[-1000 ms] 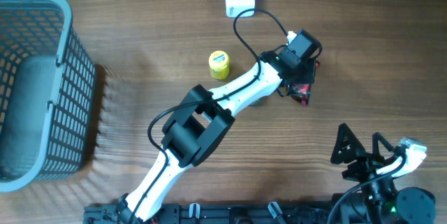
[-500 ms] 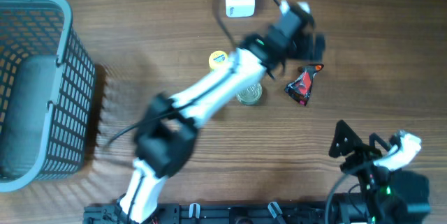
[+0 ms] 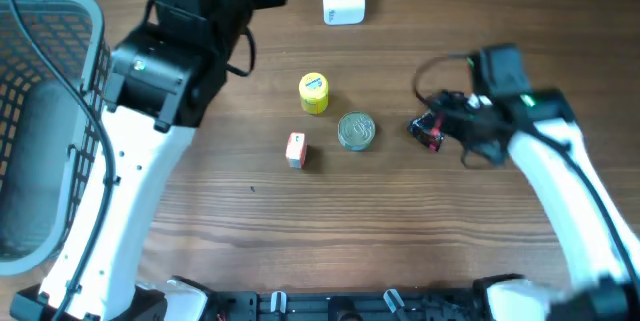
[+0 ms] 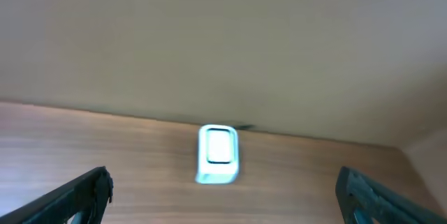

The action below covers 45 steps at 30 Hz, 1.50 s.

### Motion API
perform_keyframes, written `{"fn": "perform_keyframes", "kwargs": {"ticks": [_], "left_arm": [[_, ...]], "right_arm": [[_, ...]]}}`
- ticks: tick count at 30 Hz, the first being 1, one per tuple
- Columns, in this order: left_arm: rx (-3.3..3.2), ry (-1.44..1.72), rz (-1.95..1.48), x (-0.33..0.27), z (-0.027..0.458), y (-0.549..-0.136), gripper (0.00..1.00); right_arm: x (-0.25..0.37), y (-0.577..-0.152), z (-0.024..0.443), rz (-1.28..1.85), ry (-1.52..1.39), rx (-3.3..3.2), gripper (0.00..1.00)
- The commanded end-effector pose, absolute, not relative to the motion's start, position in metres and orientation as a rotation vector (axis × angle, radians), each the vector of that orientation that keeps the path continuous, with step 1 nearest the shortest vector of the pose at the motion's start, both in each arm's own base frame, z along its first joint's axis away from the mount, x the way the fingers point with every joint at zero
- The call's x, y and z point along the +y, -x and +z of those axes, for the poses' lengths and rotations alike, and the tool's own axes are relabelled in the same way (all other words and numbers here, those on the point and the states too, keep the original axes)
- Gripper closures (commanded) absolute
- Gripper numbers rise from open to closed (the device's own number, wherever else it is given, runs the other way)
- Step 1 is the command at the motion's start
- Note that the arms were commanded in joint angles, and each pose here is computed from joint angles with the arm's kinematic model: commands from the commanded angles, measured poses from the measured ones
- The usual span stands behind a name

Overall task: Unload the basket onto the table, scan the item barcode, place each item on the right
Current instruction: 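Reach the right gripper to the black-orange packet and grasp it, then carry the packet to the far right edge and release it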

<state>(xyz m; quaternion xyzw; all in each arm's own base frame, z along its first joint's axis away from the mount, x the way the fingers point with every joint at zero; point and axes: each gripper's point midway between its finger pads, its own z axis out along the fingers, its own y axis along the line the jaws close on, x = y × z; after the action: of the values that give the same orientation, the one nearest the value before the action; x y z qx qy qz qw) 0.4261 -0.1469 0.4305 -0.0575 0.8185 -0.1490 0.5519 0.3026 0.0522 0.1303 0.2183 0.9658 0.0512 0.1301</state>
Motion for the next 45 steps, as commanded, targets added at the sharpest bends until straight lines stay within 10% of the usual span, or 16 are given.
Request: {"fn": "perform_keyframes", "kwargs": {"ticks": [1, 28, 31, 45], "left_arm": [[1.979, 0.184, -0.245, -0.117, 0.416, -0.431, 0.0], [2.052, 0.25, -0.131, -0.093, 0.387, -0.443, 0.0], [2.055, 0.25, -0.129, -0.093, 0.385, -0.444, 0.0], [2.068, 0.249, -0.124, -0.093, 0.383, -0.442, 0.0]], "right_arm": [[0.067, -0.341, 0.11, 0.073, -0.501, 2.801, 0.0], [0.036, -0.376, 0.012, -0.272, -0.745, 2.76, 0.2], [0.034, -0.378, 0.007, -0.294, -0.732, 2.756, 0.45], [0.017, -0.38, 0.013, -0.428, -0.705, 2.706, 0.92]]}}
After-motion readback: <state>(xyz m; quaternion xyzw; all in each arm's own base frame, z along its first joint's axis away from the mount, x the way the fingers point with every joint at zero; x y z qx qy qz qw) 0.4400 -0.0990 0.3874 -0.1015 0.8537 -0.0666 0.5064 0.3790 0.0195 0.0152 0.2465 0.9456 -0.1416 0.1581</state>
